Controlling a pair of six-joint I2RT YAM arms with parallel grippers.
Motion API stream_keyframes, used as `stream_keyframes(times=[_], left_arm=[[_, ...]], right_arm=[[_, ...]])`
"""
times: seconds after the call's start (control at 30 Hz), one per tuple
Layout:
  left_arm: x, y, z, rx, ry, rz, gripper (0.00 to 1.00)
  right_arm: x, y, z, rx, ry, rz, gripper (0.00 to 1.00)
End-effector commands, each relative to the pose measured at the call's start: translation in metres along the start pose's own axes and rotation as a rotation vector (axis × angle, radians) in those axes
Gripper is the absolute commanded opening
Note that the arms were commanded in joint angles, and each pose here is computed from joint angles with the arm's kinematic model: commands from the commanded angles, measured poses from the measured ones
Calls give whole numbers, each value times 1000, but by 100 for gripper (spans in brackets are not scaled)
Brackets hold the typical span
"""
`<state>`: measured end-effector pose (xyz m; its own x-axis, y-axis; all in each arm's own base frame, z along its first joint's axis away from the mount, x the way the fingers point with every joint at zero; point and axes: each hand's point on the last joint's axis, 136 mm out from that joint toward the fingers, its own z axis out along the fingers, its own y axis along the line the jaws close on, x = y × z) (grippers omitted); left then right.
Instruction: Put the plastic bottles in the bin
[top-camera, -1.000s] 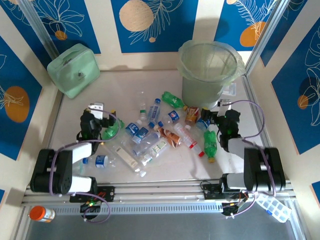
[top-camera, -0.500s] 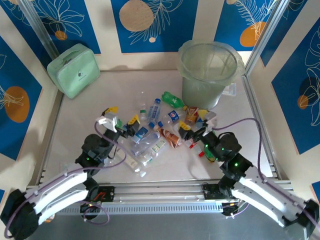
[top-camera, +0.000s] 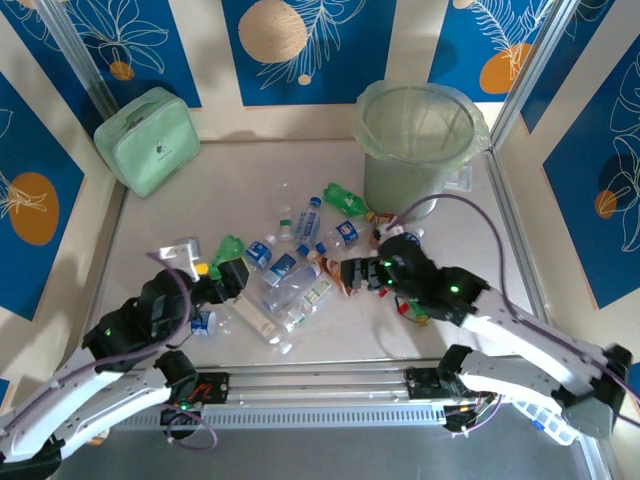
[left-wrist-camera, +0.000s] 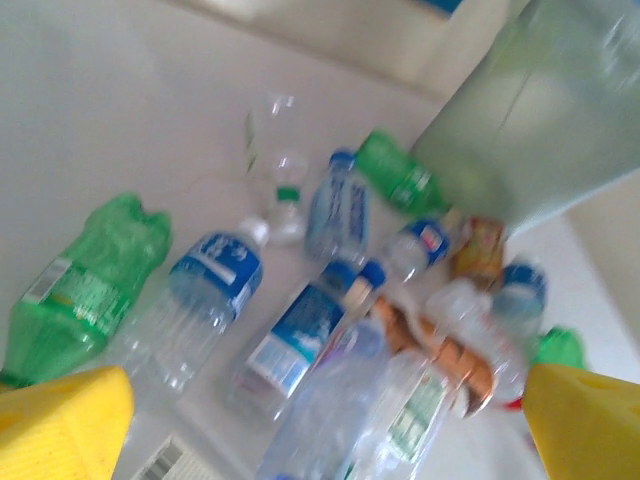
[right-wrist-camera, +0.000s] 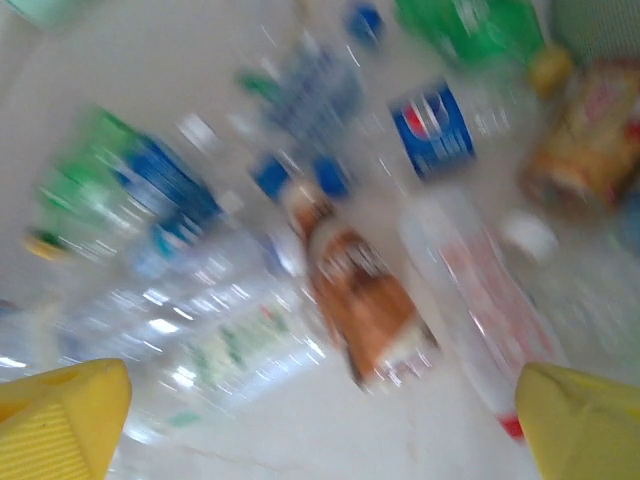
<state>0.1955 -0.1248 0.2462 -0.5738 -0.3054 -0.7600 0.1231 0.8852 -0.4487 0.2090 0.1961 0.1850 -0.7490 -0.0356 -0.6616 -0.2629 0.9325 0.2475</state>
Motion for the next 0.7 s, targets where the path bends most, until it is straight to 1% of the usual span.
stream_keyframes(times=[0.0,0.03,0.07,0.1,0.17,0.2,0.33,0.53,0.67], left_arm=[[36,1,12,-48,222,114,91],[41,-1,18,-43,236,119,90],[43,-2,21,-34,236,118,90],[45,-4,25,-17,225,117,90],[44,-7,29,13,193,122,92],[42,-7,29,18,178,130,92],[38,0,24,36,110,129,95],[35,1,9,128,25,105,98],[36,-4,5,180,10,102,100]], right_arm=[[35,-10,9,100,125,-155,98],[43,6,16,18,151,-231,92],[47,11,20,-2,179,-239,89],[48,14,25,-8,219,-236,84],[50,18,37,-7,292,-264,79],[49,16,43,18,323,-278,77],[49,14,67,61,426,-318,74],[39,5,94,83,485,-317,70],[44,3,106,89,528,-326,70]])
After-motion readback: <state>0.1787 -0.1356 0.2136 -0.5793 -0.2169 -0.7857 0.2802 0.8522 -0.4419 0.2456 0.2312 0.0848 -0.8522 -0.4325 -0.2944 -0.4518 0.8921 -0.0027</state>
